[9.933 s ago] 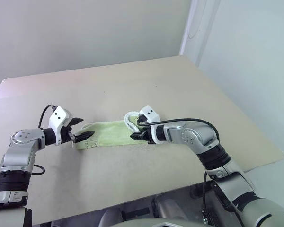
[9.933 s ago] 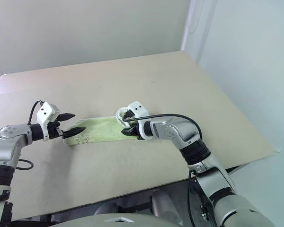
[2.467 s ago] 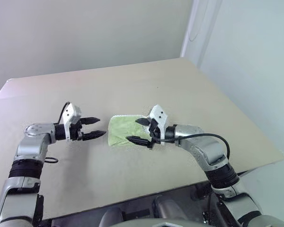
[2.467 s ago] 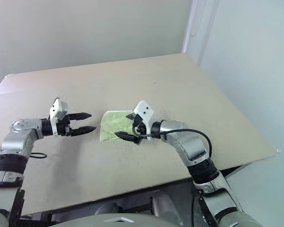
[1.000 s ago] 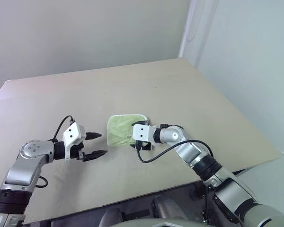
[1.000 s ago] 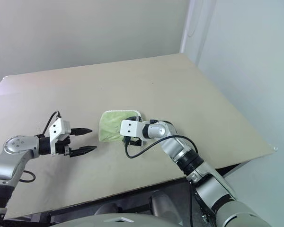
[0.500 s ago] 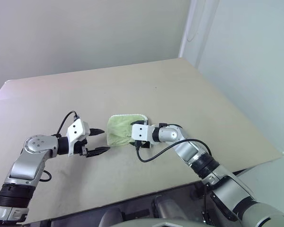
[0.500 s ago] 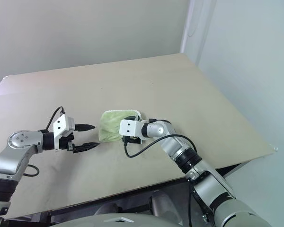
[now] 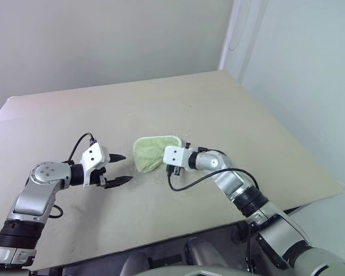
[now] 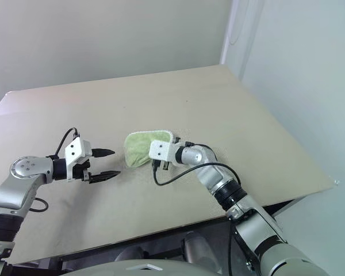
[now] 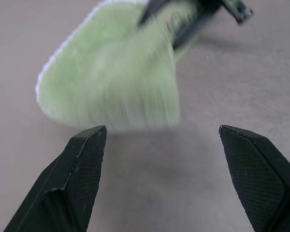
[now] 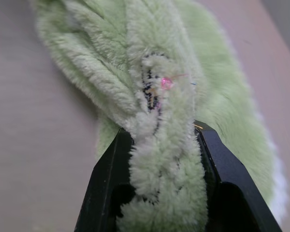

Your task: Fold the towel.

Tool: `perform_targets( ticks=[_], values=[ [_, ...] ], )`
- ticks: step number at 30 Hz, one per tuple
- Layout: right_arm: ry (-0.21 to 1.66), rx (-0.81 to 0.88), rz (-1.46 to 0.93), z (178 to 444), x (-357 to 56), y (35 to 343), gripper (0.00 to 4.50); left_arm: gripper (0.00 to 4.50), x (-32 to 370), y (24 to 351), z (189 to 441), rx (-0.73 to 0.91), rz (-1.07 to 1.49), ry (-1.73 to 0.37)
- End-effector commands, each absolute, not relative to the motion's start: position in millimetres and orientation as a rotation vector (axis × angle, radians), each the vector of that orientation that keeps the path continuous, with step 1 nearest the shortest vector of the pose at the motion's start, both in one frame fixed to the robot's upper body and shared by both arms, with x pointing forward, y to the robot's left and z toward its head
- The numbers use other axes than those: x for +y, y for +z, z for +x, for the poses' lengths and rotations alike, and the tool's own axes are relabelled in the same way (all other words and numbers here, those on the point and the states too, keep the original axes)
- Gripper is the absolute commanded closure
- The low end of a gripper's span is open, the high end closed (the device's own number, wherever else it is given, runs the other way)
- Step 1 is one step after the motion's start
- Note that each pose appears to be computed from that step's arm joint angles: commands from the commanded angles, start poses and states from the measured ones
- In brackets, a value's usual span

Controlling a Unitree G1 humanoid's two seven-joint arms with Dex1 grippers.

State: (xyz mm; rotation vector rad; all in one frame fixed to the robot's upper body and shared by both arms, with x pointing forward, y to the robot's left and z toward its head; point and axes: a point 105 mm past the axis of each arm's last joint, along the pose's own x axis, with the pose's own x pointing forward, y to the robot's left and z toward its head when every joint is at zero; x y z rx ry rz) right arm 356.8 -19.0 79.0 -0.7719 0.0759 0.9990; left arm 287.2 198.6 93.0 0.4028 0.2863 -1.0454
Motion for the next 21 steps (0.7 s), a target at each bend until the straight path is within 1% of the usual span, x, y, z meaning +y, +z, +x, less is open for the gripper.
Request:
perform_targets(
  ticks=[1, 3, 6, 9, 11, 12, 15, 17, 19, 21],
  values=[
    [0.98, -0.059, -0.551, 357, -19, 143, 3.06, 0.56, 194, 102, 291, 0.247, 0.427, -1.051],
    [0.963, -0.079, -0.462, 357, -29, 164, 3.06, 0.56, 193, 102, 293, 0.244, 0.423, -1.049],
    [0.926, -0.075, -0.362, 360, -45, 184, 3.06, 0.56, 191, 102, 295, 0.241, 0.42, -1.05],
    [0.911, -0.042, -0.33, 360, -56, 185, 3.68, 0.56, 190, 102, 297, 0.239, 0.418, -1.05],
    [0.921, -0.024, -0.337, 357, -58, 181, 4.37, 0.56, 190, 101, 298, 0.239, 0.417, -1.05],
    [0.919, -0.018, -0.335, 357, -59, 180, 4.44, 0.56, 190, 100, 298, 0.241, 0.419, -1.05],
    [0.884, -0.006, -0.334, 360, -62, 178, 4.44, 0.56, 189, 99, 298, 0.246, 0.418, -1.059],
    [0.828, -0.001, -0.341, 367, -70, 179, 4.44, 0.56, 188, 99, 299, 0.243, 0.416, -1.061],
    [0.732, 0.0, -0.357, 380, -86, 181, 4.44, 0.56, 186, 99, 300, 0.24, 0.417, -1.061],
    [0.553, 0.003, -0.425, 401, -121, 184, 4.44, 0.56, 185, 98, 300, 0.242, 0.423, -1.065]
  ],
)
